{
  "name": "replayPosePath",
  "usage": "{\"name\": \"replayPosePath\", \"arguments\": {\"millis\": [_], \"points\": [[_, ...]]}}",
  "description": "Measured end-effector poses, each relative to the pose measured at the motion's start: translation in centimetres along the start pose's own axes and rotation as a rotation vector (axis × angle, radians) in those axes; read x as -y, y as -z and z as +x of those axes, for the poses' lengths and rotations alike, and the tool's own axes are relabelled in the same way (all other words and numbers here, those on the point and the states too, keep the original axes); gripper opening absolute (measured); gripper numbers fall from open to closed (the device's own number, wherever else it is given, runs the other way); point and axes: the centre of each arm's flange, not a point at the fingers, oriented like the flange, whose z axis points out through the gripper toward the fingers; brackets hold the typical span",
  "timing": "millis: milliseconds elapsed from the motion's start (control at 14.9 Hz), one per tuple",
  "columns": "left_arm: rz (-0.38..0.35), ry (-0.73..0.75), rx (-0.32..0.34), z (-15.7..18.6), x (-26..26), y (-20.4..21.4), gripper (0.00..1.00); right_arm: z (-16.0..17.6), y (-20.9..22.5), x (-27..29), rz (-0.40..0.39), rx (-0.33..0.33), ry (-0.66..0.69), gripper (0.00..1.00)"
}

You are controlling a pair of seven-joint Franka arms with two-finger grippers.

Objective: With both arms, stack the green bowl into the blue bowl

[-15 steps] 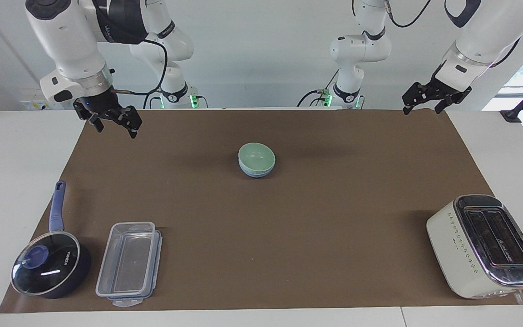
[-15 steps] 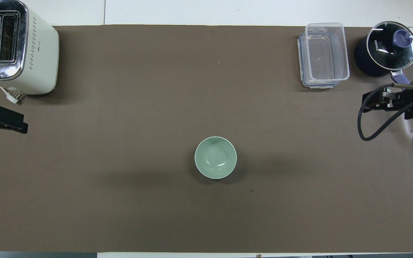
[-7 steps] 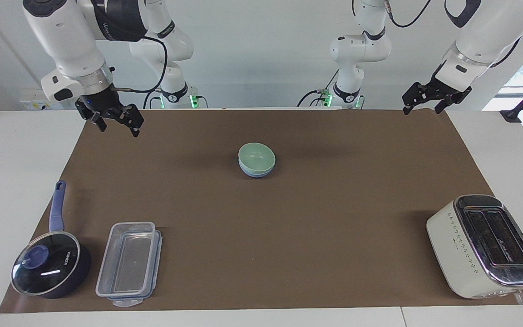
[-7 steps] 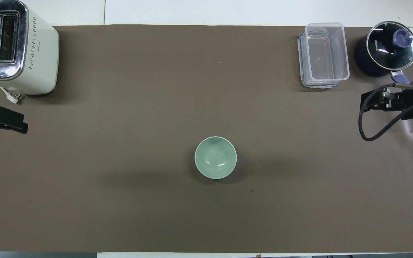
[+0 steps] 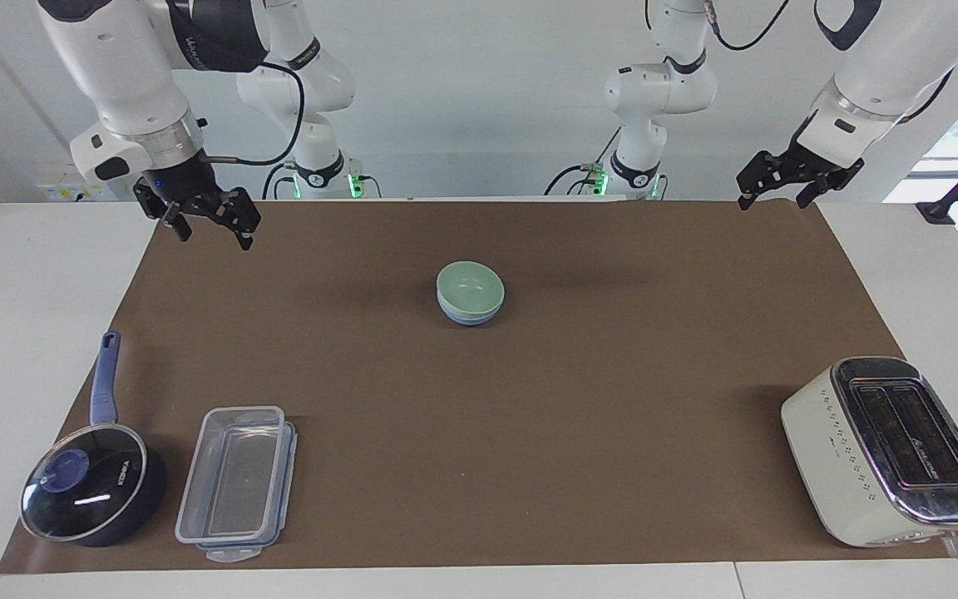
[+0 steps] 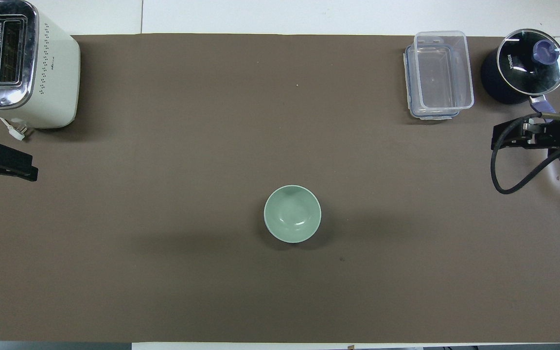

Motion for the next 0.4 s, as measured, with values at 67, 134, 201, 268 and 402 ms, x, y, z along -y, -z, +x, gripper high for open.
{"name": "replayPosePath", "arguments": {"millis": [67,134,201,268,402], "points": [[0.0,0.0,0.0,0.0,0.0,0.0,1.0,-0.05,0.1,-0.02,0.0,-0.002,0.017,1.0],[0.0,0.0,0.0,0.0,0.0,0.0,1.0,-0.07,0.13,-0.03,0.0,-0.002,0.034,1.0],[0.0,0.0,0.0,0.0,0.0,0.0,1.0,-0.06,0.13,-0.05,0.0,-0.002,0.043,1.0],[0.0,0.0,0.0,0.0,0.0,0.0,1.0,-0.06,0.13,-0.05,0.0,-0.002,0.049,1.0],[0.0,0.0,0.0,0.0,0.0,0.0,1.0,-0.06,0.13,-0.06,0.0,-0.002,0.051,1.0]]}}
